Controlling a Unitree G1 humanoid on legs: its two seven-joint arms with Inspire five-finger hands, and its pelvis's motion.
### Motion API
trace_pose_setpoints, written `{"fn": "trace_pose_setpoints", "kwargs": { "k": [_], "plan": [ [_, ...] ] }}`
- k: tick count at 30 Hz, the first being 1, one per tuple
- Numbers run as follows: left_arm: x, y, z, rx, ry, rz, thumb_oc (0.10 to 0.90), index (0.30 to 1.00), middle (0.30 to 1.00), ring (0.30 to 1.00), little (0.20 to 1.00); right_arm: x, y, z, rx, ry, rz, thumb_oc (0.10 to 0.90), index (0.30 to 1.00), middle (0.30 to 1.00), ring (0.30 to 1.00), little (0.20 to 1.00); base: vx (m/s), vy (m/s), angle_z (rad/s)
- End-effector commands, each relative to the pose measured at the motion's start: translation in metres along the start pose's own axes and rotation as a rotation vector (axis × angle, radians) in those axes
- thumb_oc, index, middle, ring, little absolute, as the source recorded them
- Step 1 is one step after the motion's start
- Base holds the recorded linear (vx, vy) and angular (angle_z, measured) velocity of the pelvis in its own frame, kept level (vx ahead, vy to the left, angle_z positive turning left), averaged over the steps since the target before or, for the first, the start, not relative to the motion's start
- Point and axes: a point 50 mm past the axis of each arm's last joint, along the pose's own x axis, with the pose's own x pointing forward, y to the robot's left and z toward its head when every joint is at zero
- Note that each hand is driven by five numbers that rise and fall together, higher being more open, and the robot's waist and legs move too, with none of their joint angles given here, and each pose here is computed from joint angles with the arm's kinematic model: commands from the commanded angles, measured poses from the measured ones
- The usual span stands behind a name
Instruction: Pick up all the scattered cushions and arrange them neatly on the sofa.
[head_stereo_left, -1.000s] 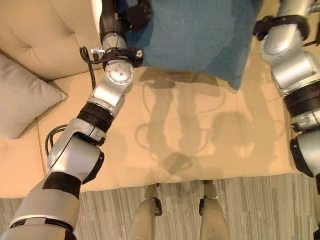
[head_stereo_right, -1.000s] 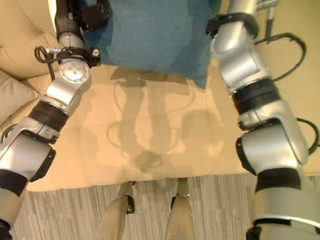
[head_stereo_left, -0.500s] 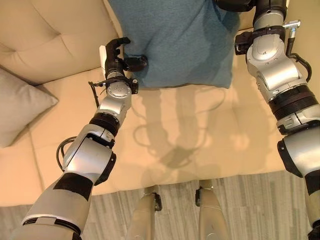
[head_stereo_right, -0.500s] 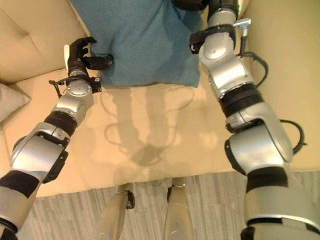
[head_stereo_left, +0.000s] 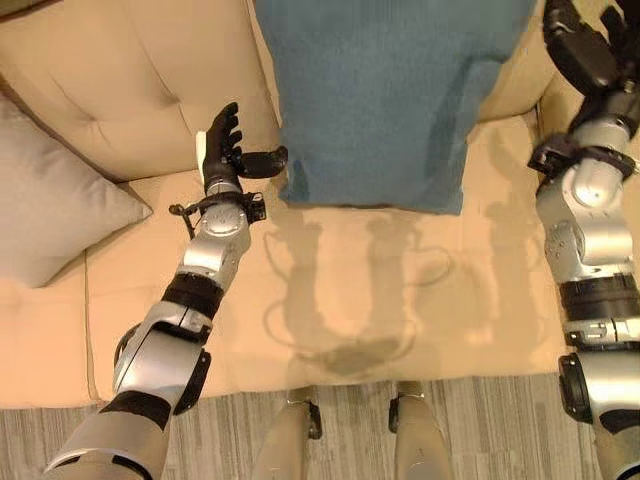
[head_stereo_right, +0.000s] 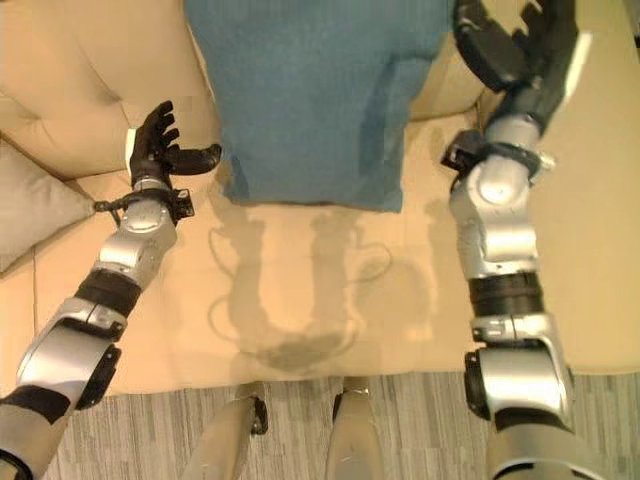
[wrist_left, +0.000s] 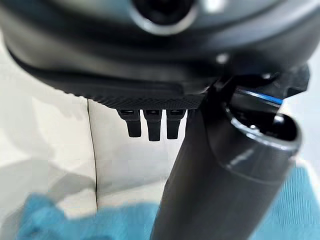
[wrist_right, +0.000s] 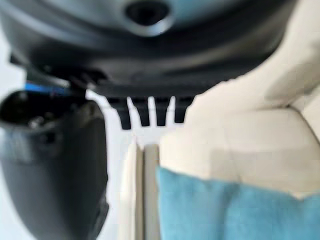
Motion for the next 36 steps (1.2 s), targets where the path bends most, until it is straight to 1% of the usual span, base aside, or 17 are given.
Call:
{"fn": "trace_pose_setpoints", "kwargs": {
  "k": [1, 2, 3, 7, 11, 13, 16, 18, 19, 21, 23, 25, 28, 29, 30, 33, 36],
  "plan": [
    [-0.012, 0.049, -0.015, 0.034, -0.069, 0.099, 0.8, 0.9, 0.9, 0.9, 0.9, -0.021, -0.034, 0.003, 0.112, -0.113, -0.068, 0.8, 0.9, 0.9, 0.9, 0.9, 0.16, 0.015, 0.03],
    [-0.041, 0.081, -0.061, -0.018, 0.048, 0.133, 0.8, 0.9, 0.9, 0.9, 0.9, -0.04, -0.065, -0.014, 0.067, -0.065, -0.126, 0.8, 0.9, 0.9, 0.9, 0.9, 0.14, 0.014, 0.01],
    [-0.045, 0.083, -0.065, -0.014, 0.058, 0.13, 0.8, 0.9, 0.9, 0.9, 0.9, -0.043, -0.066, -0.017, 0.062, -0.056, -0.123, 0.8, 0.9, 0.9, 0.9, 0.9, 0.15, 0.036, -0.02],
    [-0.129, 0.138, -0.15, -0.006, 0.341, 0.213, 0.8, 0.9, 0.9, 0.9, 0.9, -0.099, -0.139, -0.063, -0.175, 0.176, -0.222, 0.8, 0.9, 0.9, 0.9, 0.9, 0.1, 0.106, -0.04],
    [-0.215, 0.16, -0.218, 0.102, 0.695, 0.24, 0.8, 0.9, 0.9, 0.9, 0.9, -0.177, -0.202, -0.107, -0.243, 0.487, -0.412, 0.8, 0.9, 0.9, 0.9, 0.9, 0.05, 0.19, -0.01],
    [-0.238, 0.161, -0.232, 0.236, 0.772, 0.195, 0.8, 0.9, 0.9, 0.9, 0.9, -0.217, -0.225, -0.118, -0.256, 0.586, -0.545, 0.8, 0.9, 0.9, 0.9, 0.9, 0.01, 0.203, 0.04],
    [-0.288, 0.153, -0.265, 0.077, 1.015, 0.288, 0.8, 0.9, 0.9, 0.9, 0.9, -0.24, -0.228, -0.138, -0.216, 0.698, -0.635, 0.8, 0.9, 0.9, 0.9, 0.9, -0.19, 0.164, -0.09],
    [-0.308, 0.15, -0.276, 0.177, 1.13, 0.228, 0.8, 0.9, 0.9, 0.9, 0.9, -0.251, -0.208, -0.156, -0.197, 0.786, -0.566, 0.8, 0.9, 0.9, 0.9, 0.9, -0.28, 0.1, -0.51],
    [-0.307, 0.151, -0.276, 0.178, 1.128, 0.228, 0.8, 0.9, 0.9, 0.9, 0.9, -0.251, -0.207, -0.156, -0.196, 0.786, -0.566, 0.8, 0.9, 0.9, 0.9, 0.9, -0.37, 0.135, -0.87],
    [-0.346, 0.151, -0.286, 0.242, 1.324, 0.182, 0.8, 0.9, 0.9, 0.9, 0.9, -0.273, -0.185, -0.176, -0.169, 0.9, -0.519, 0.8, 0.9, 0.9, 0.9, 0.9, -0.43, 0.199, -0.74],
    [-0.357, 0.156, -0.287, 0.333, 1.369, 0.152, 0.8, 0.9, 0.9, 0.9, 0.9, -0.293, -0.174, -0.188, -0.194, 1.006, -0.468, 0.8, 0.9, 0.9, 0.9, 0.9, -0.3, 0.13, -0.35],
    [-0.362, 0.154, -0.287, 0.404, 1.38, 0.093, 0.8, 0.9, 0.9, 0.9, 0.9, -0.329, -0.173, -0.197, -0.278, 1.17, -0.43, 0.8, 0.9, 0.9, 0.9, 0.9, -0.3, 0.045, -0.42],
    [-0.355, 0.148, -0.288, 0.505, 1.362, -0.034, 0.8, 0.9, 0.9, 0.9, 0.9, -0.368, -0.171, -0.203, -0.354, 1.352, -0.37, 0.8, 0.9, 0.9, 0.9, 0.9, -0.42, -0.03, -0.08],
    [-0.344, 0.148, -0.287, 0.528, 1.321, -0.046, 0.8, 0.9, 0.9, 0.9, 0.9, -0.38, -0.167, -0.206, -0.411, 1.429, -0.31, 0.8, 0.9, 0.9, 0.9, 0.9, -0.45, -0.041, 0.29],
    [-0.343, 0.148, -0.287, 0.527, 1.321, -0.046, 0.8, 0.9, 0.9, 0.9, 0.9, -0.38, -0.167, -0.206, -0.411, 1.428, -0.31, 0.8, 0.9, 0.9, 0.9, 0.9, -0.5, -0.083, 0.41],
    [-0.323, 0.141, -0.286, 0.519, 1.262, -0.056, 0.8, 0.9, 0.9, 0.9, 0.9, -0.385, -0.153, -0.211, -0.472, 1.465, -0.142, 0.8, 0.9, 0.9, 0.9, 0.9, -0.5, -0.105, 0.28],
    [-0.324, 0.139, -0.285, 0.49, 1.252, -0.028, 0.8, 0.9, 0.9, 0.9, 0.9, -0.383, -0.154, -0.211, -0.523, 1.463, -0.058, 0.8, 0.9, 0.9, 0.9, 0.9, -0.54, -0.042, -0.09]
  ]
}}
